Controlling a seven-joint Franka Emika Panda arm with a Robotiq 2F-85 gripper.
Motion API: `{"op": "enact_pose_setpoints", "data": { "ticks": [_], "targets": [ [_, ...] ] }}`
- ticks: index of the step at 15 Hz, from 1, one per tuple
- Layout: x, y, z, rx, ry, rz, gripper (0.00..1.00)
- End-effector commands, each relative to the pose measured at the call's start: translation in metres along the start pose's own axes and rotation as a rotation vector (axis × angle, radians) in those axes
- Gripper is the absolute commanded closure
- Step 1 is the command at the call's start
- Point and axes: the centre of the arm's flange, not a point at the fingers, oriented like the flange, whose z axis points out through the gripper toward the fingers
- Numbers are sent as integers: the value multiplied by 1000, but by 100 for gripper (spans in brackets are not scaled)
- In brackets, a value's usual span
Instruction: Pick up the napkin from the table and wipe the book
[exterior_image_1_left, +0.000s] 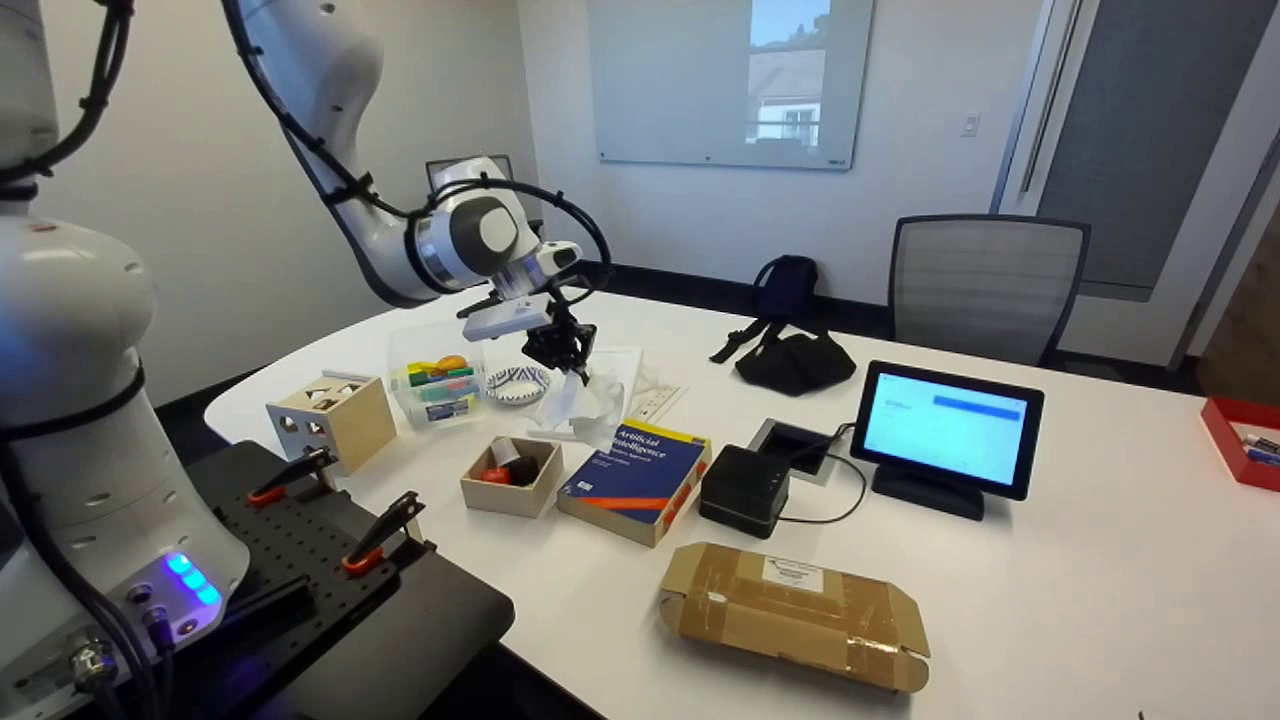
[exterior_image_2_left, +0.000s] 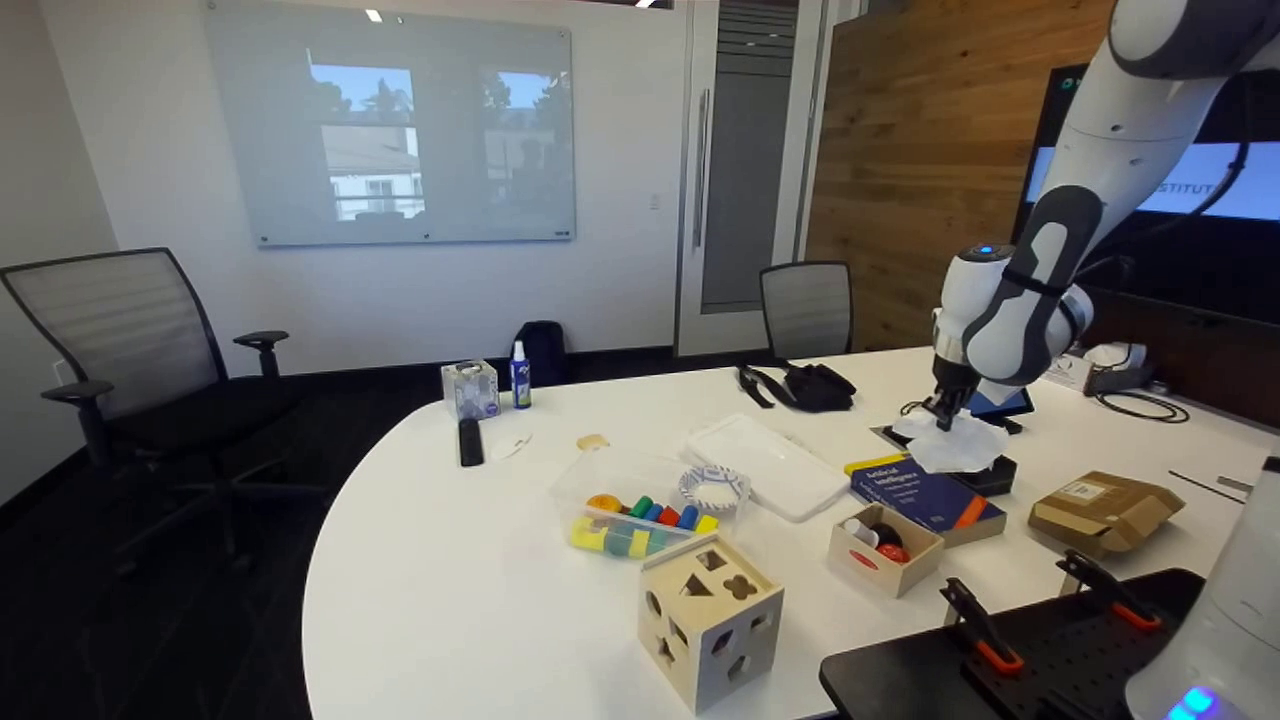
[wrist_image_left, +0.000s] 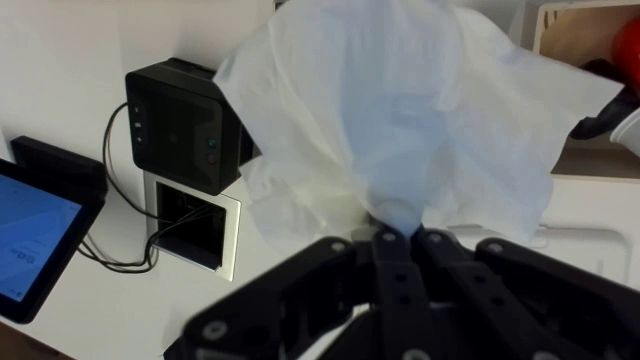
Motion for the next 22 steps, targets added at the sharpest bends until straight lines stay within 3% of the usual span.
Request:
{"op": "enact_pose_setpoints", "data": {
  "ticks": [1,9,14,19,22],
  "targets": [
    [36,33,58,36,3,-31,99],
    [98,64,132,72,4,-55,99],
    [119,49,175,126,-45,-101,99],
    [134,21,188,188,-64,-172,99],
    [133,16,191,163,-119,-169,99]
  ]
}}
